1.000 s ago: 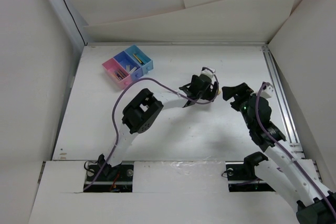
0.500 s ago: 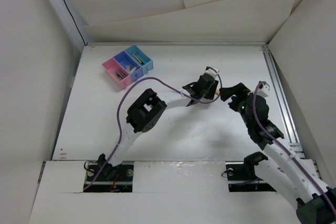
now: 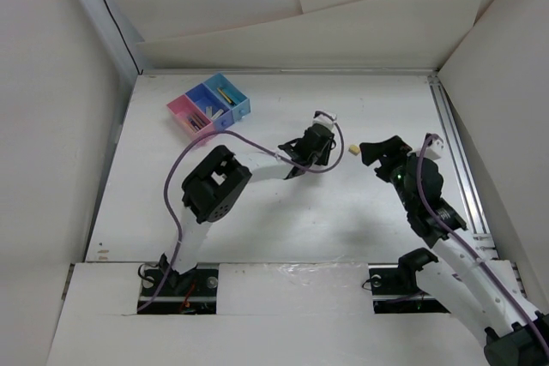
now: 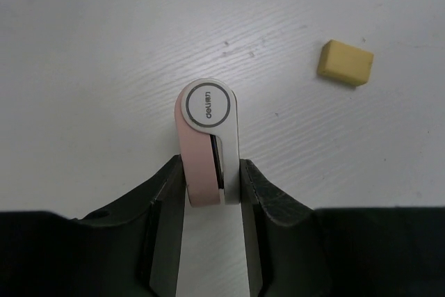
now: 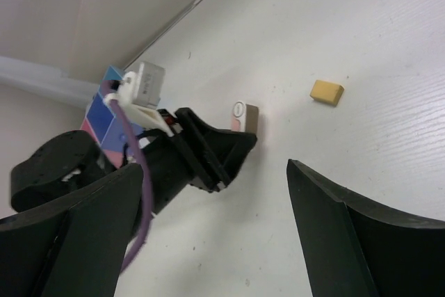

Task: Sort the stationery into containers
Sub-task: Pick up the stationery from the center of the board, then place the stationery in the storage box.

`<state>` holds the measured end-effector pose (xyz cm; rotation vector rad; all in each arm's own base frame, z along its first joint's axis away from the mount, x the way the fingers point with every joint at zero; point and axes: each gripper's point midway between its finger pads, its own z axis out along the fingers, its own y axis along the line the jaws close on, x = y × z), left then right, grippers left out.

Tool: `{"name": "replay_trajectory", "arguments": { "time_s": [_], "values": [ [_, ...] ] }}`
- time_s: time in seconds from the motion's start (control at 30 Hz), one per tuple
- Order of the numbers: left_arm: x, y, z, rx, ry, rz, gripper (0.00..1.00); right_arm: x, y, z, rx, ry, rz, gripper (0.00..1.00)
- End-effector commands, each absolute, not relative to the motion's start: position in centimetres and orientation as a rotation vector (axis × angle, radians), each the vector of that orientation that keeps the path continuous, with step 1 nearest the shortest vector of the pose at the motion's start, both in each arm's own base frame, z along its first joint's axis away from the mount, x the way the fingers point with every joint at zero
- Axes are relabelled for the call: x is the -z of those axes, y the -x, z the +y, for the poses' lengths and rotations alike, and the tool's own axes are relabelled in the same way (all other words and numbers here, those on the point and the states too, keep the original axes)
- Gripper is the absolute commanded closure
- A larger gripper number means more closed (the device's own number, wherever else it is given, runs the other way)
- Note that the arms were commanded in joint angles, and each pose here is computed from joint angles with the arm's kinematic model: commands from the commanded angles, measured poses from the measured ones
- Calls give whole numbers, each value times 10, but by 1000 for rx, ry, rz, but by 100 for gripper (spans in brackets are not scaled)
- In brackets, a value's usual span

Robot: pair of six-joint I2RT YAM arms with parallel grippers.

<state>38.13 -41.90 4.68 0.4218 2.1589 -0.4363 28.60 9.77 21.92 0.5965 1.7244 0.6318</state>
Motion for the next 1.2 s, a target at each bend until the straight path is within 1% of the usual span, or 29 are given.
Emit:
{"name": "replay_trajectory", "arguments": {
  "time_s": [0.0,0.07,0.17,0.3,0.33,0.4,0.43,0.5,0.63,0.73,0.77,0.8,0.93,0.97,1.0,1.17],
  "values": [
    [-134,-404,-393,494,-245,2013,80,-234,-285,99,-666,-573,1675,10],
    [-156,-409,-371,440,-185,1989,78,-234,-285,99,-666,-573,1675,10],
    [-168,-427,-328,334,-75,1984,77,-237,-284,100,-678,-566,1670,10],
    [-186,-458,-259,317,162,1973,77,-237,-283,102,-686,-560,1673,10],
    [-179,-471,-224,285,252,1977,75,-239,-282,101,-690,-559,1665,10],
    [-177,-482,-194,307,350,1978,75,-238,-281,101,-691,-559,1663,10],
    [-173,-489,-162,299,444,1966,75,-238,-281,101,-691,-559,1663,10],
    [-173,-496,-139,335,514,1942,75,-238,-280,102,-699,-552,1667,10],
    [-169,-508,-84,304,665,1892,75,-234,-283,107,-703,-543,1695,10],
    [-163,-516,-75,282,686,1903,75,-231,-284,107,-699,-544,1703,10],
    [-153,-519,-71,264,698,1923,74,-231,-284,107,-699,-544,1703,10],
    [-160,-526,-72,265,685,1910,74,-233,-284,107,-703,-543,1695,10],
    [-157,-533,-69,237,685,1914,68,-228,-286,108,-695,-545,1712,10],
    [-159,-533,-67,223,692,1909,65,-228,-286,108,-695,-545,1712,10],
    [-153,-534,-67,218,694,1918,60,-228,-286,108,-695,-545,1712,10],
    [-146,-535,-61,174,713,1924,59,-228,-286,108,-695,-545,1712,10]
  ]
}}
